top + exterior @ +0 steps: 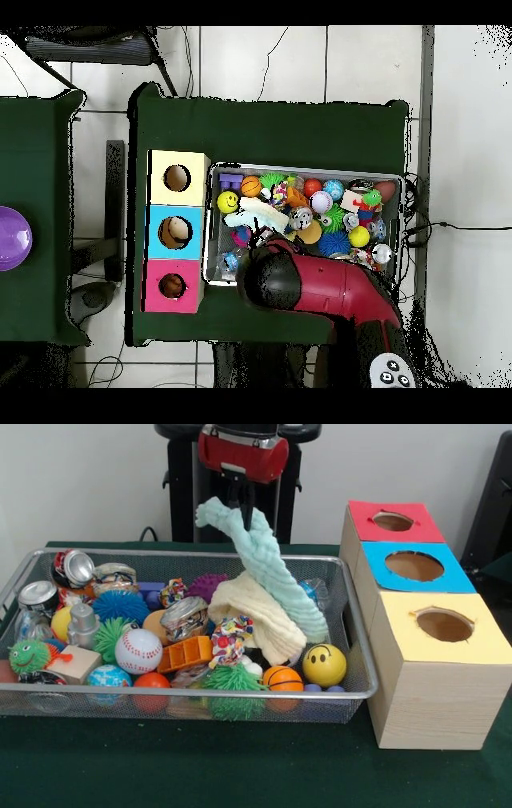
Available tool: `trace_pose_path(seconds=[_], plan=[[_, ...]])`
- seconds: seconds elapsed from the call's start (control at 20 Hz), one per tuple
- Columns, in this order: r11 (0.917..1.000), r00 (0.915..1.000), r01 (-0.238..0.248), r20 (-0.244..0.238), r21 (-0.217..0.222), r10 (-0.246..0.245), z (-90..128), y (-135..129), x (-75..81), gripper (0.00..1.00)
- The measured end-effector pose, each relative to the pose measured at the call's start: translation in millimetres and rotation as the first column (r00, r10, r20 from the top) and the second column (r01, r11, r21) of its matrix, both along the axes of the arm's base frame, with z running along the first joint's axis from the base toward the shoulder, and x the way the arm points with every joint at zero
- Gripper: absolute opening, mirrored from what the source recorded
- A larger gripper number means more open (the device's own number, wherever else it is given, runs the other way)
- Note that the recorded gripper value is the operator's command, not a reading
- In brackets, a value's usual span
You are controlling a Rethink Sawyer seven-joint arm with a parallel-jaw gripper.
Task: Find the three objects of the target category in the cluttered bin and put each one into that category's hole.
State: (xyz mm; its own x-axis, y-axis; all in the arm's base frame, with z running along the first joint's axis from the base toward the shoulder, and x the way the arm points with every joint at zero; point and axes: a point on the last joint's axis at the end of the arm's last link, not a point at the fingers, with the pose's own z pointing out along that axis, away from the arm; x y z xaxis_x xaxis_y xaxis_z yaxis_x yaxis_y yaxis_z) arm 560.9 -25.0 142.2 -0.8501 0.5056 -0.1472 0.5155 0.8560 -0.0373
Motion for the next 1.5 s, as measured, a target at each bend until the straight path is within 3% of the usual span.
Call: trace_pose_path(seconds=[0.45,0.9,1.25,1.5], plan=[[0.9988,0.9972,0.017,-0.072,-0.046,-0.020,23,-32,-13.2,0.00],[0.9956,0.9974,0.044,-0.054,-0.083,-0.048,43,-66,-20.5,0.00],[0.9939,0.9963,0.058,-0.059,-0.094,-0.063,42,-83,-25.7,0.00],[0.9940,0.9941,0.053,-0.089,-0.095,-0.062,28,-90,-33.4,0.00]])
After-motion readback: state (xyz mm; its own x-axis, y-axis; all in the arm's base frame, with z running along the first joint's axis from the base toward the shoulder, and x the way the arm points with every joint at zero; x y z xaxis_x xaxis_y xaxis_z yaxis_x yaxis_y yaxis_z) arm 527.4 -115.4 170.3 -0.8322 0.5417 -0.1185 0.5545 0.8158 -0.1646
